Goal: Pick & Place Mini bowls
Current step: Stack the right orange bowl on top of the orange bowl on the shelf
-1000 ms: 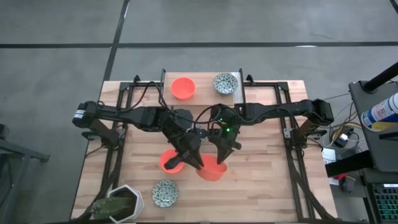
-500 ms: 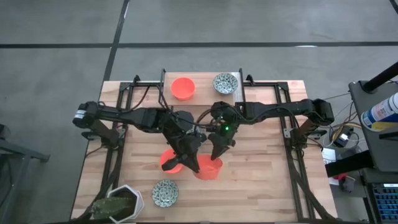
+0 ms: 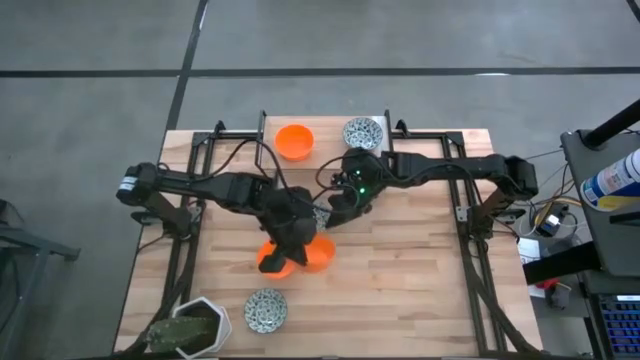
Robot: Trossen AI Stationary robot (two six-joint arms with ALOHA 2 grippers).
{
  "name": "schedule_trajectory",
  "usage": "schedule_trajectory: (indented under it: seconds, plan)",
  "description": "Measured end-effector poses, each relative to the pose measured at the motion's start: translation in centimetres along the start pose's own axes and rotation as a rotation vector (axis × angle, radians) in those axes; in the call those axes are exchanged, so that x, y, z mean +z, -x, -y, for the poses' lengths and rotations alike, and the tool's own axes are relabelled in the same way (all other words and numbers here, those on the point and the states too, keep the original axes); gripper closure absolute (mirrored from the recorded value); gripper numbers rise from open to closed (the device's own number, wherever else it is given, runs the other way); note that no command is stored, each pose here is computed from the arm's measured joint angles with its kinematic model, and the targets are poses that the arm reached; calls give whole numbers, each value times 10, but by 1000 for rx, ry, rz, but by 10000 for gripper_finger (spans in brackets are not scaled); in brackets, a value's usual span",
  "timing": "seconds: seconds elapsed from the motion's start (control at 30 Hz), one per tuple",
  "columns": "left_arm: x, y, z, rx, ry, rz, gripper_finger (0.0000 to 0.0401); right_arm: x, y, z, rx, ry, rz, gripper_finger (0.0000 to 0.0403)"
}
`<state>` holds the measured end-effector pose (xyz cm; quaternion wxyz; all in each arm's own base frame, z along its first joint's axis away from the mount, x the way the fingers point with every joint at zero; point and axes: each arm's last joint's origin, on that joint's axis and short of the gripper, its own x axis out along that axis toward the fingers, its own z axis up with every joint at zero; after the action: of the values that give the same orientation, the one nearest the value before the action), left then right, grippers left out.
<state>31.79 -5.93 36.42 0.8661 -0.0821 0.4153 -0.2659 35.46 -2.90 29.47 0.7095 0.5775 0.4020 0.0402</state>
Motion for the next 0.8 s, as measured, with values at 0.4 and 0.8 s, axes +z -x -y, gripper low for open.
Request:
schedule_trajectory:
  seconds: [0.4,0.8]
  plan:
    - [-23,39,-12,683,-19,-149,401,-8,23,-14,10,89,108,165]
    - [-24,96,-63,1008,133,-15,401,-19,39,-26,-10,173,234,166]
